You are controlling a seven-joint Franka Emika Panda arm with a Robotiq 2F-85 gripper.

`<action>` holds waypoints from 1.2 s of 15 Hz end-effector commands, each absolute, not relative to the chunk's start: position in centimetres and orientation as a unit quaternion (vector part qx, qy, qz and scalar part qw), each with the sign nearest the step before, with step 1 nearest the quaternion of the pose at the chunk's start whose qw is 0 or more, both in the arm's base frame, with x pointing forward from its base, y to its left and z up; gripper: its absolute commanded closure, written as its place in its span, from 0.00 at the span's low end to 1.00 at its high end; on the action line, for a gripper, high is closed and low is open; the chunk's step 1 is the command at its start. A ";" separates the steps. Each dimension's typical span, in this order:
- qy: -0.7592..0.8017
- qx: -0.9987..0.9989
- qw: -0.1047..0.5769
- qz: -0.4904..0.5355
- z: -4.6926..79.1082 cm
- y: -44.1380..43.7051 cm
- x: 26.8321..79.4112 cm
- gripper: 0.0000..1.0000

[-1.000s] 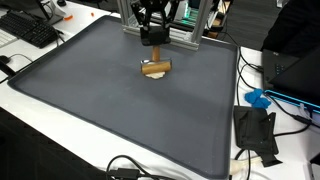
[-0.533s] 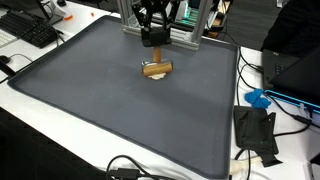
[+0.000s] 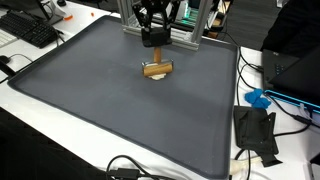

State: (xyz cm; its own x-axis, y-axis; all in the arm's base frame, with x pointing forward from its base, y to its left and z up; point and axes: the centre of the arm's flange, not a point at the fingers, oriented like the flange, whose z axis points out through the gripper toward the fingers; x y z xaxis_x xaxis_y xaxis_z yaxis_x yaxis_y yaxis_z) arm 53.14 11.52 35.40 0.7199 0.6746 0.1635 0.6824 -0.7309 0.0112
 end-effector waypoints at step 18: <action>-0.368 -0.930 -0.009 0.011 30.2 12.6 51.1 0.78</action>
State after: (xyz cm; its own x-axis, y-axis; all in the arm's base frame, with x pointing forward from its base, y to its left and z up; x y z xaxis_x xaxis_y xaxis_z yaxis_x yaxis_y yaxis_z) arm 52.66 12.85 35.29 0.7187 0.6858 0.1149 0.6851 -0.7266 0.0516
